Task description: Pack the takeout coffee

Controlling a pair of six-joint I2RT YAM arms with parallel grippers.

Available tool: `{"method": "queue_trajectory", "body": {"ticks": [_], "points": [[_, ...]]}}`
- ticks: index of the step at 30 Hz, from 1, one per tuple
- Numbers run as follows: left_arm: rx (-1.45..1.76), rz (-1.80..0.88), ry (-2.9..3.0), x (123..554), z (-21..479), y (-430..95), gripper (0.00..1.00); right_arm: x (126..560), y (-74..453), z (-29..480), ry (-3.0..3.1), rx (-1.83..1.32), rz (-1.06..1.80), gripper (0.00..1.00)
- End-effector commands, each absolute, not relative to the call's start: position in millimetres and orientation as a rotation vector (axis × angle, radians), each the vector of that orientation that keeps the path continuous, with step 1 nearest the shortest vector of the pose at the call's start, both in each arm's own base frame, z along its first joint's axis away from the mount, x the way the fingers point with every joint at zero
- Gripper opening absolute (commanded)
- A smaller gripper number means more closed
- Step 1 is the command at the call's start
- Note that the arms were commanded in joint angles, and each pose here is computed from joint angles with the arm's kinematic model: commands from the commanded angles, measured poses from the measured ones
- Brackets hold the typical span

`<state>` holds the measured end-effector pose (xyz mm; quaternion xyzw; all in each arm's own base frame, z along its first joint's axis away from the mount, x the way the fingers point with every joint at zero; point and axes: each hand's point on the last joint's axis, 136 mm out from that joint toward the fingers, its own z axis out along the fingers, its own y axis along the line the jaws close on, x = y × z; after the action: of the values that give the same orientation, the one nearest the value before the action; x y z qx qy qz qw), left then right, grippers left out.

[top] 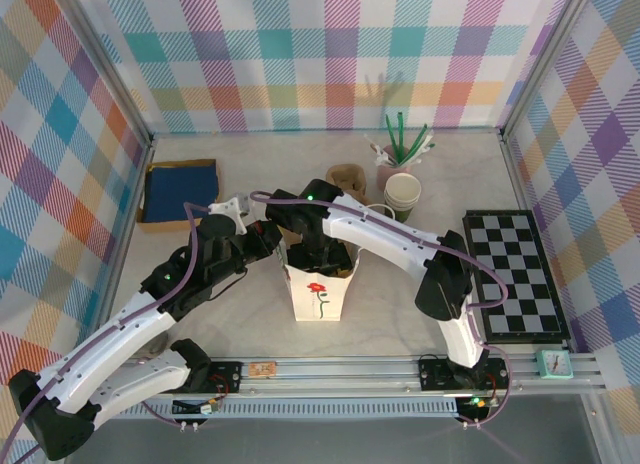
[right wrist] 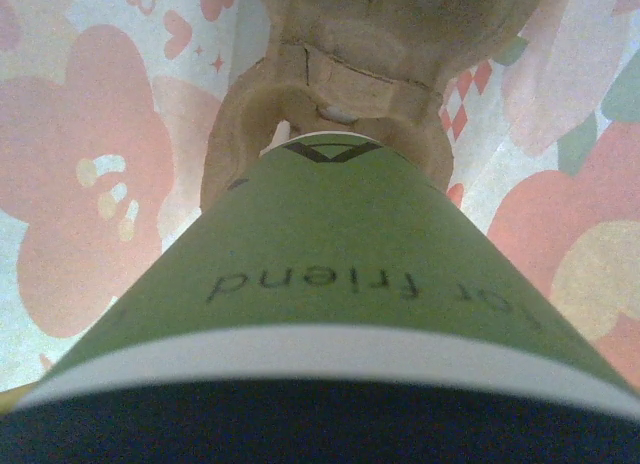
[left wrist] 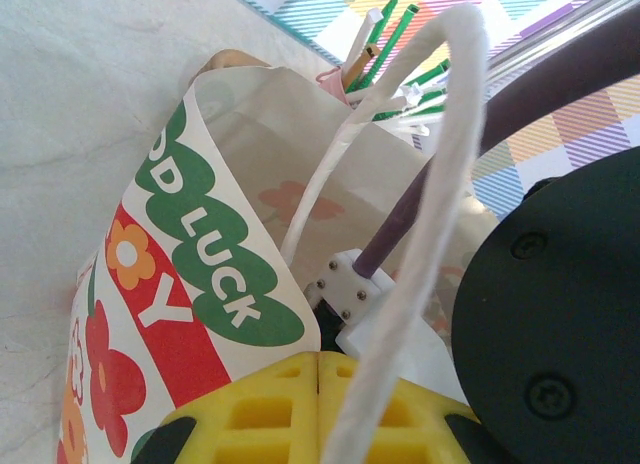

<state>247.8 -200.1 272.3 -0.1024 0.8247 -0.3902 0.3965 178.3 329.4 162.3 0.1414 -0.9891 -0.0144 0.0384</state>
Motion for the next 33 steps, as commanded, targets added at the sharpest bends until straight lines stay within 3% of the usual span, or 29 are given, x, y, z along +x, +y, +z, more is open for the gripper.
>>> {"method": "queue_trajectory", "body": {"ticks": [1,33], "points": [[-0.265,-0.972,2.061,249.5,275.8,-197.2,0.00,166.2,319.5,162.5,-2.992,0.418,-0.005,0.46],[-0.258,-0.966,2.054,250.7,280.1,-200.2,0.00,162.7,321.0,156.3,-2.986,0.414,-0.045,0.45]]}}
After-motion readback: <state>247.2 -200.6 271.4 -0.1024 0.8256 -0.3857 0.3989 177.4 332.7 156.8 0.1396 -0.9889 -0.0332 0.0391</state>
